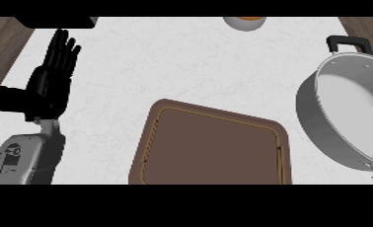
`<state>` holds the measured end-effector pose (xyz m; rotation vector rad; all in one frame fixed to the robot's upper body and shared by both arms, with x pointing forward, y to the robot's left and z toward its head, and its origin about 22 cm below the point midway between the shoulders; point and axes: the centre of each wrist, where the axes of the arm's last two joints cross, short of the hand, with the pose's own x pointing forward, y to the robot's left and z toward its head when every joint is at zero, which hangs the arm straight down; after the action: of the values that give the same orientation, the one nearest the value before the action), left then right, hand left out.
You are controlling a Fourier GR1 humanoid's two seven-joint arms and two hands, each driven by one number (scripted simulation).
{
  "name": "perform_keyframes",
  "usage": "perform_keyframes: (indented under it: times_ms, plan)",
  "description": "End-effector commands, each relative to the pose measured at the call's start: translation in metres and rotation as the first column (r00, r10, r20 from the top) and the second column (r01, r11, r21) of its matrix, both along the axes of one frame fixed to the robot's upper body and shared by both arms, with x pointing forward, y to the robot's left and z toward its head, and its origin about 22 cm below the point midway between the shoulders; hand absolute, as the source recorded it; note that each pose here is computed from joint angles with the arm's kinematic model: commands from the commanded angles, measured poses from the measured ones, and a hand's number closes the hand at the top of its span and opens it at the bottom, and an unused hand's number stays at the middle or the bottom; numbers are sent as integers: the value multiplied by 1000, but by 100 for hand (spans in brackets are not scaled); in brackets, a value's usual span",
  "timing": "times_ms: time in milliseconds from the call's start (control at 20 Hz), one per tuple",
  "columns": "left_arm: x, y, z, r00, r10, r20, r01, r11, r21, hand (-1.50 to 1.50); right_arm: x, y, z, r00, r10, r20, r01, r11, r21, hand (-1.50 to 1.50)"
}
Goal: Pick the lemon from the tray and place it in the pot
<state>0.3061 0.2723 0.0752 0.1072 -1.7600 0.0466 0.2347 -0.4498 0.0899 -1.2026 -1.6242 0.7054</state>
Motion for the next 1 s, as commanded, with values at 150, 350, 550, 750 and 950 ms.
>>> perform_keyframes:
  times_ms: [150,350,550,750,950]
  plan:
    - [3,-8,-1,1000,-25,14,25,1000,8,0,33,-15,-34,971,1,-240,15,998,65,150]
    - [16,-23,6,1000,-6,9,6,1000,-11,0,50,-15,-28,944,94,-317,-33,981,192,-150]
    - [0,15,16,1000,0,5,0,1000,-4,0,39,-9,-76,936,217,-275,-156,961,228,-150]
    - [10,3,7,1000,-5,-10,5,1000,-9,0,41,-22,-55,952,281,-119,-235,924,300,-150]
    - [-13,-8,2,1000,-11,-12,11,1000,-3,0,48,-12,-59,966,255,-39,-203,845,495,-150]
